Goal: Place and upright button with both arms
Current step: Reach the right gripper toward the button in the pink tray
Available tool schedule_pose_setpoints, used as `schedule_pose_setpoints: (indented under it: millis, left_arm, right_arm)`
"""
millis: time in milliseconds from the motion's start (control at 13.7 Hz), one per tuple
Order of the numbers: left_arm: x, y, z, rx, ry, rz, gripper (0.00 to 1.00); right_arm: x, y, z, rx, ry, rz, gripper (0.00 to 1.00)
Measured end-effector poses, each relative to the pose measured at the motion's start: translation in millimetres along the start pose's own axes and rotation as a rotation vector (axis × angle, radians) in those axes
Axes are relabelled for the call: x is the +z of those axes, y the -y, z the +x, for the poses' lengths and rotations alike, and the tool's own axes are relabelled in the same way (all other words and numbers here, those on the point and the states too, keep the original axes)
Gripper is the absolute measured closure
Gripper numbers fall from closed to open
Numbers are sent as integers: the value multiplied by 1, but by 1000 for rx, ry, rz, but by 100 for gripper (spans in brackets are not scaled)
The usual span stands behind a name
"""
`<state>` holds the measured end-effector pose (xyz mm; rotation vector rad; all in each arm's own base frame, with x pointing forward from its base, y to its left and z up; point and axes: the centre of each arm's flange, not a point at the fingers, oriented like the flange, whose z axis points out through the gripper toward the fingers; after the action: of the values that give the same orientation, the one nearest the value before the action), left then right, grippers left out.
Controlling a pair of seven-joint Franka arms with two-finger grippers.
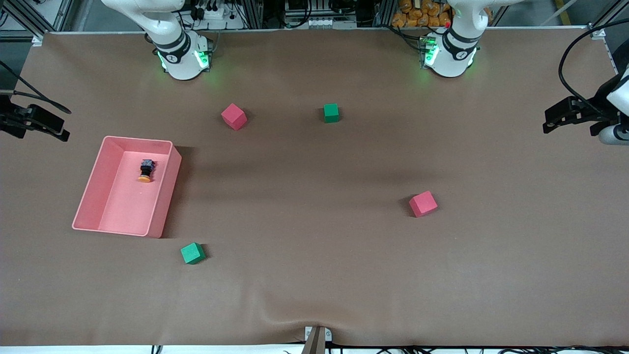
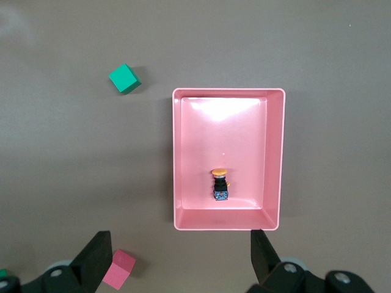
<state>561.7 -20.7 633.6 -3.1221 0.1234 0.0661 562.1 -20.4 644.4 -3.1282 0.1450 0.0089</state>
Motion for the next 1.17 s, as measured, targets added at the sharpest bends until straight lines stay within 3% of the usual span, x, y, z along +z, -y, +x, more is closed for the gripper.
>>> schedule_pose_setpoints:
  millis: [732, 1171]
  left_arm:
    - [4, 1, 2, -1, 7, 8, 0]
    - [4, 2, 2, -3, 6, 8, 0]
  right_arm:
    - [0, 0, 0, 0, 1, 0, 0]
    - [9, 6, 1, -8, 34, -2, 0]
